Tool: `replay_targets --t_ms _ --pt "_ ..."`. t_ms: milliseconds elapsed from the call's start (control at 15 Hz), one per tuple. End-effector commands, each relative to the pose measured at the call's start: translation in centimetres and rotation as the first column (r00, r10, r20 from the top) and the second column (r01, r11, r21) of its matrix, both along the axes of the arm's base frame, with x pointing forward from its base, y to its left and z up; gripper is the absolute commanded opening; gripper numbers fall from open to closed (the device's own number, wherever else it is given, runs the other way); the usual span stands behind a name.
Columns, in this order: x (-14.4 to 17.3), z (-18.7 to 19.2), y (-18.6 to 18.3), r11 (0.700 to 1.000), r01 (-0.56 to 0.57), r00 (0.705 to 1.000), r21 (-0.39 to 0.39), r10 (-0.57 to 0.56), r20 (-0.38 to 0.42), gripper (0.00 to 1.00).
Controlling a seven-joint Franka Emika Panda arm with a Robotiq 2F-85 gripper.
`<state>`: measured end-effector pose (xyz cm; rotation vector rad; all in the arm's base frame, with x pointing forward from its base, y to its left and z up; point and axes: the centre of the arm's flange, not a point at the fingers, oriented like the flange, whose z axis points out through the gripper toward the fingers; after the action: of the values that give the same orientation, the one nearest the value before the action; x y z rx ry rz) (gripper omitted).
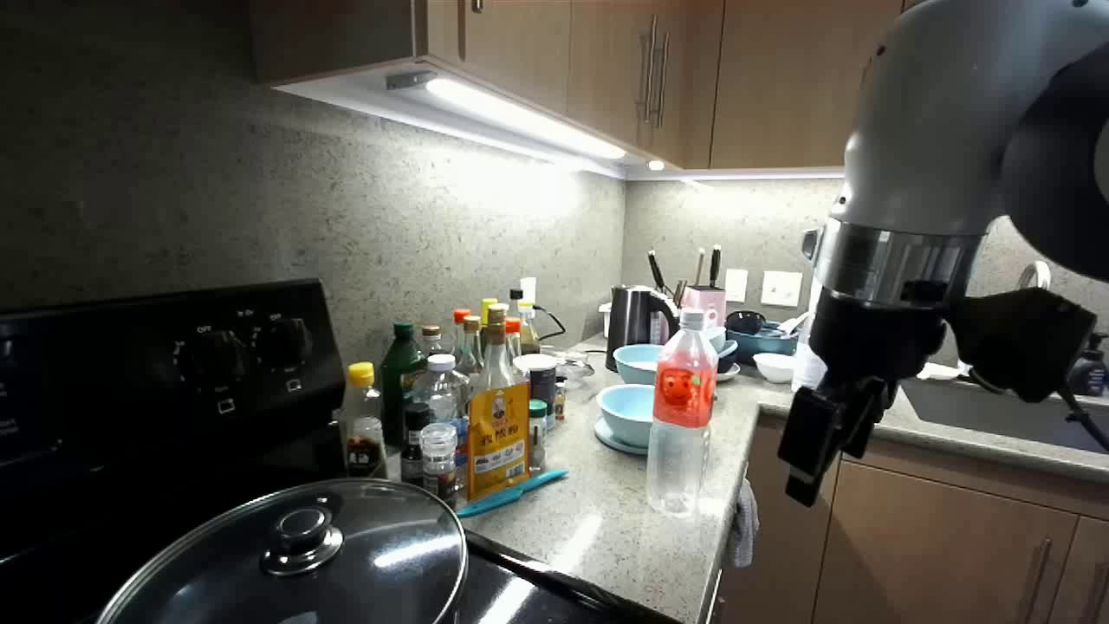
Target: Pick up the bottle from the counter and put it on the floor
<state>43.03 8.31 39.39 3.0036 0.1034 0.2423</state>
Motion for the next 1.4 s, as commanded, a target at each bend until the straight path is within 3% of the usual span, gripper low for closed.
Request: replay_targets --t_ms 0,400,467,533,733,1000,1067,1200,1333 --pt "0.0 0.0 0.0 1.000 0.000 1.000 0.000 0.000 0.000 1.00" --pt "0.0 0.0 0.0 1.000 0.000 1.000 0.000 0.000 0.000 1.00" --pt "0.9 0.1 0.3 1.000 0.014 0.999 -0.023 -0.014 0.029 1.00" --pt "2.4 0.6 0.6 0.994 0.037 0.994 -0.101 -0.026 0.110 1.00" --pt "7.1 3.5 1.8 0.975 0.000 0.972 -0.221 0.052 0.228 1.00" --pt "12.9 8.4 3.8 0.928 0.016 0.904 -0.372 0.146 0.402 1.00" --pt "9.0 7.8 2.5 0.945 -0.018 0.928 -0.325 0.136 0.345 1.00" --pt "11.1 9.0 3.0 0.938 -0.005 0.907 -0.347 0.151 0.393 1.00" --pt "11.8 9.0 3.0 0.938 -0.007 0.906 -0.347 0.153 0.395 1.00"
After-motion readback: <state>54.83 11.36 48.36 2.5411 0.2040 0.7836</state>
